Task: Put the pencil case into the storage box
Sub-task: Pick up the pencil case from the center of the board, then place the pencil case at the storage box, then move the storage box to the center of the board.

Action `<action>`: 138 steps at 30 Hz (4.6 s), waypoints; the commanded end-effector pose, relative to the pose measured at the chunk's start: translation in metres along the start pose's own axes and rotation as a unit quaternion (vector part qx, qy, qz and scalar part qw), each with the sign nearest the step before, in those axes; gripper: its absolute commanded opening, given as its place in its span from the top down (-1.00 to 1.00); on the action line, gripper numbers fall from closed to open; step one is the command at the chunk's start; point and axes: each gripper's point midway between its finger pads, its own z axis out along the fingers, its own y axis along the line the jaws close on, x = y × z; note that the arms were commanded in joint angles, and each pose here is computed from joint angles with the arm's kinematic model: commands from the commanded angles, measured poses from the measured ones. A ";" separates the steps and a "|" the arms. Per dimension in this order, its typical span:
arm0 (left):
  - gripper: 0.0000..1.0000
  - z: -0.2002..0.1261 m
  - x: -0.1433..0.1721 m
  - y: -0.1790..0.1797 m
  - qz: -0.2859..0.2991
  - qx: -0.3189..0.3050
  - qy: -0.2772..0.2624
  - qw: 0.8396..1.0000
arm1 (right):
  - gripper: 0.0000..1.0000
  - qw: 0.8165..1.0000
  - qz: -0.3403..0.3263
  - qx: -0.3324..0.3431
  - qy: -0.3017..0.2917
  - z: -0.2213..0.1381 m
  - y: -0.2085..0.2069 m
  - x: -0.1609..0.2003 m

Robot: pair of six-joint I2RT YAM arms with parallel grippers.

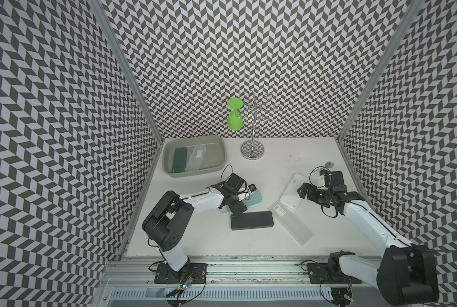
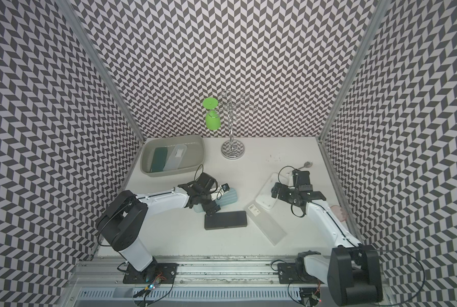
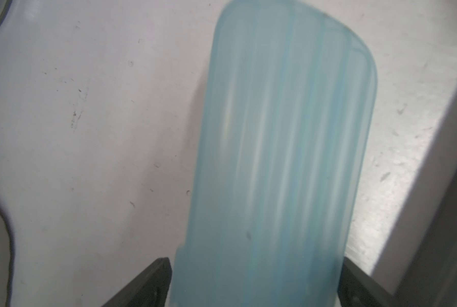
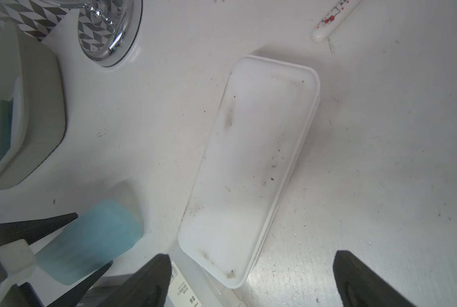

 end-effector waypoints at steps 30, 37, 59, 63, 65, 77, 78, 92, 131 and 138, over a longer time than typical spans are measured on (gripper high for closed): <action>-0.89 0.033 -0.008 0.007 -0.009 0.059 -0.013 0.998 | -0.99 1.000 -0.010 -0.004 -0.019 -0.006 0.004 -0.012; -0.56 0.030 -0.002 0.009 -0.027 0.053 -0.004 0.998 | -0.99 1.000 -0.013 -0.001 -0.021 -0.006 0.003 -0.013; -0.59 -0.087 -0.068 0.214 -0.223 -0.157 -0.112 0.955 | -0.99 1.000 -0.023 0.004 -0.018 0.003 0.002 -0.019; -0.60 -0.099 -0.055 0.282 -0.280 -0.234 -0.130 0.922 | -0.99 1.000 -0.024 0.003 -0.007 0.008 0.000 -0.014; -0.62 -0.097 -0.046 0.311 -0.306 -0.265 -0.135 0.905 | -0.99 1.000 -0.026 0.005 -0.002 0.010 -0.001 -0.011; -0.63 -0.020 -0.010 0.384 -0.422 -0.289 -0.143 0.848 | -0.99 1.000 -0.027 0.009 0.007 0.011 -0.003 -0.009; -0.63 -0.016 -0.009 0.384 -0.433 -0.286 -0.145 0.843 | -0.99 1.000 -0.027 0.010 0.009 0.011 -0.003 -0.008; -0.75 0.015 0.029 0.360 -0.482 -0.275 -0.093 0.827 | -0.99 1.000 -0.023 0.011 0.004 0.010 -0.001 -0.016; -0.99 -0.148 0.195 0.375 -0.598 -0.394 -0.098 0.691 | -0.99 0.981 -0.136 -0.138 0.030 0.089 0.172 -0.089; -1.00 -0.125 0.211 0.378 -0.610 -0.363 -0.092 0.698 | -0.99 0.959 -0.175 -0.217 0.046 0.128 0.266 -0.094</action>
